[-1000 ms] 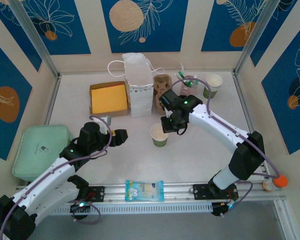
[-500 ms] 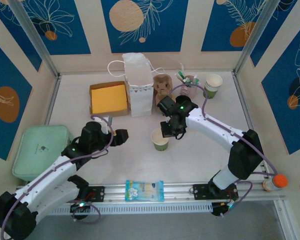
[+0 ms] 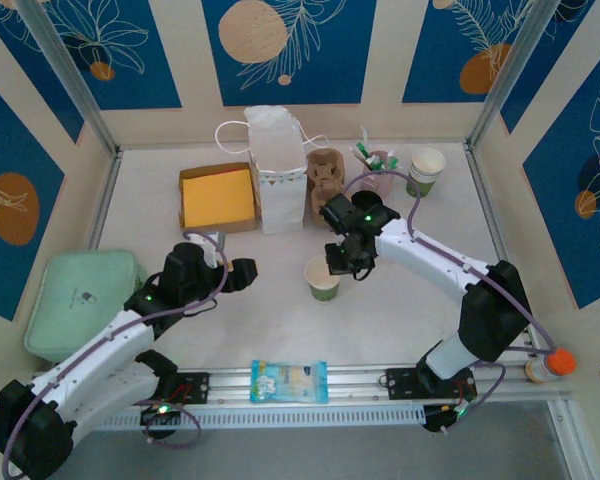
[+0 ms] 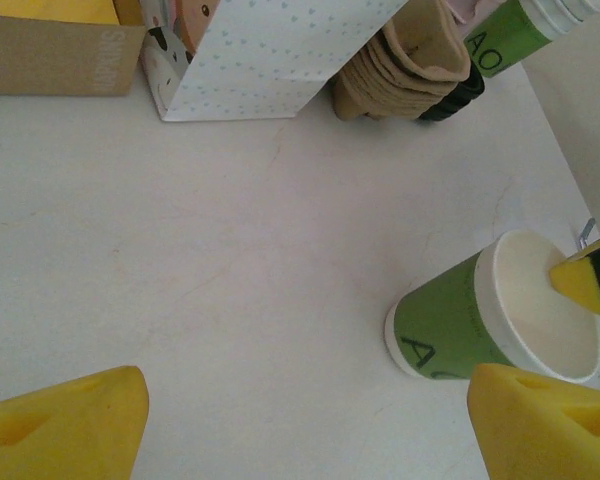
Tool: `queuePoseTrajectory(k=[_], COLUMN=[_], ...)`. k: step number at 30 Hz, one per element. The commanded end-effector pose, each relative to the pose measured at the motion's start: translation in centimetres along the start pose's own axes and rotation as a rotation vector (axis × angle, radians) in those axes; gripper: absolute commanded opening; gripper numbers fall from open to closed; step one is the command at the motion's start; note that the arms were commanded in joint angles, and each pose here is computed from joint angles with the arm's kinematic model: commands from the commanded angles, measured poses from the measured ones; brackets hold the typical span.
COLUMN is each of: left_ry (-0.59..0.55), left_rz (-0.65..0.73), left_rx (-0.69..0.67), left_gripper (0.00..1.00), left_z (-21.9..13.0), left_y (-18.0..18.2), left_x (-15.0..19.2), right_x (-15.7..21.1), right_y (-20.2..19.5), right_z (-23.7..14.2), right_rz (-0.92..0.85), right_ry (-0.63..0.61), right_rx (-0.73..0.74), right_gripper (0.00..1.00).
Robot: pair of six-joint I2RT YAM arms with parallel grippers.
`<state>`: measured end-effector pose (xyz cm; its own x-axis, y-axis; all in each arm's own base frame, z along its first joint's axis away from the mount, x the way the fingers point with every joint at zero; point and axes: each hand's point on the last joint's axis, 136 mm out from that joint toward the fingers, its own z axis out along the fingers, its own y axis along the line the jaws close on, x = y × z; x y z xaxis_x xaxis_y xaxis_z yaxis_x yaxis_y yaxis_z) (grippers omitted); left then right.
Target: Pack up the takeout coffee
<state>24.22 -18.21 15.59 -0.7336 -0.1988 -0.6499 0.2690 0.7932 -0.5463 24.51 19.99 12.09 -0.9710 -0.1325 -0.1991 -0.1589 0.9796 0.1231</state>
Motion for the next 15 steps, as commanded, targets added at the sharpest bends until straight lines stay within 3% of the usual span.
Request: queuePoseTrajectory(k=[1,7,15], left_ry=[-0.012,-0.011,-0.008], left_rz=[0.013,0.012,0.023], left_rx=[0.050,0.049,0.049], left_gripper=[0.83,0.83,0.83], left_z=[-0.2,-0.2,0.0], left_y=[-1.5,-1.6,-1.9], left_x=[-0.8,-1.0,-1.3], right_x=[0.2,0.1,-1.2], right_y=[-0.3,-0.5,-1.2], right_z=[-0.6,-1.6,-4.9], right_rz=[0.017,0.020,0.049], right_ry=[-0.012,-0.030,-0.121], right_rx=[-0.007,-0.005,-0.036], right_gripper=[0.19,0.43,0.52])
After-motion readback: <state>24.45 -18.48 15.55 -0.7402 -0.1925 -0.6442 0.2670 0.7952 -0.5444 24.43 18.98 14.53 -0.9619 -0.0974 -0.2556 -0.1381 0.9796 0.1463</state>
